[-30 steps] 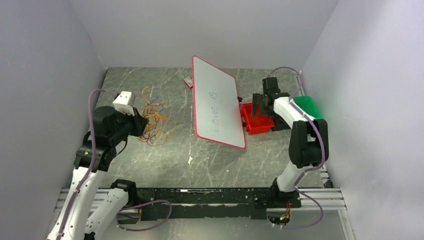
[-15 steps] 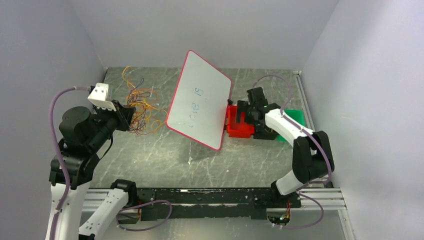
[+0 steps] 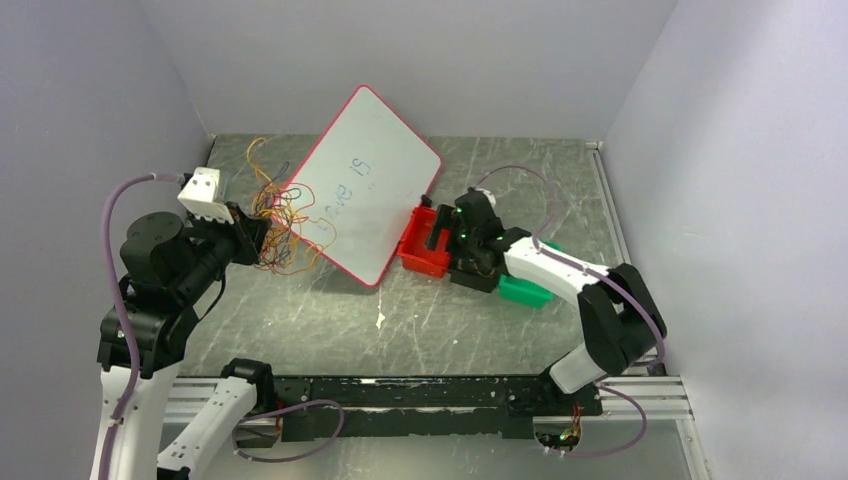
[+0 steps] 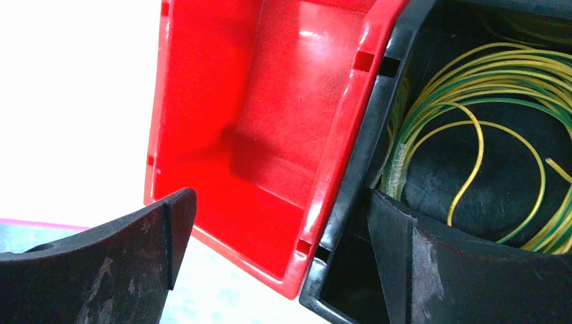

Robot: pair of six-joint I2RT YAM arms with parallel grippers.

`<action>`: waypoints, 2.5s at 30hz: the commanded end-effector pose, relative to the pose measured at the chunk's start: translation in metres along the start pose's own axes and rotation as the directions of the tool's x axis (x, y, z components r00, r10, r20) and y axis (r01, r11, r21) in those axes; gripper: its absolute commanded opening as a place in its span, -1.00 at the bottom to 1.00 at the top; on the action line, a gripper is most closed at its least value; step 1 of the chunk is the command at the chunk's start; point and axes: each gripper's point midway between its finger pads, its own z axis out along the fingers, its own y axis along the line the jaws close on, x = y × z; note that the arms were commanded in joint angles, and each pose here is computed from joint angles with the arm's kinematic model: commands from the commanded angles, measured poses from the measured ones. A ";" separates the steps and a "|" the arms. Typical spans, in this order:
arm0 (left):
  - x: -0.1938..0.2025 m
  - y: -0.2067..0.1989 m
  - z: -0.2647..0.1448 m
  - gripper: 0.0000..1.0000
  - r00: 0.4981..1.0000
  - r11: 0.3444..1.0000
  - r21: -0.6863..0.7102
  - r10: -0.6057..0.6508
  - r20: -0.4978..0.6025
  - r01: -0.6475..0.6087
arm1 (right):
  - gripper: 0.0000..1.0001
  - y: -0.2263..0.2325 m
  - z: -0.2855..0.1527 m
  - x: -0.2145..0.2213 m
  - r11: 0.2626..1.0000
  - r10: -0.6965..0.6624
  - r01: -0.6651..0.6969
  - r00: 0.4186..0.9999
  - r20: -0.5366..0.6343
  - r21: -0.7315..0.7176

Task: Untangle the cables

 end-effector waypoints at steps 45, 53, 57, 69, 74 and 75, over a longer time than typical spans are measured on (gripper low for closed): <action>0.018 0.002 0.000 -0.77 0.998 0.999 -0.015 -0.038 -0.041 0.038 | 0.48 0.109 0.021 0.051 0.569 -0.812 0.760 0.580 -0.067 -0.314; 0.017 0.004 0.001 -0.76 0.999 0.999 -0.020 -0.032 -0.038 0.032 | 0.13 0.101 0.038 0.051 0.589 -0.806 0.773 0.583 -0.102 -0.236; 0.016 0.004 0.001 -0.77 0.999 0.999 -0.022 -0.028 -0.037 0.027 | -0.08 0.103 0.038 0.045 0.630 -0.774 0.749 0.627 -0.088 -0.204; 0.016 0.006 0.001 -0.77 0.999 0.999 -0.031 -0.024 -0.039 0.023 | -0.92 0.094 0.033 0.033 0.829 -0.559 0.557 0.826 -0.068 -0.046; 0.016 0.006 0.001 -0.77 0.999 0.999 -0.031 -0.023 -0.039 0.021 | -0.99 0.092 0.019 0.019 0.911 -0.412 0.412 0.911 -0.005 0.023; 0.016 0.006 0.000 -0.77 0.999 0.999 -0.033 -0.023 -0.039 0.022 | -1.00 0.092 0.017 0.018 0.918 -0.397 0.397 0.918 0.006 0.023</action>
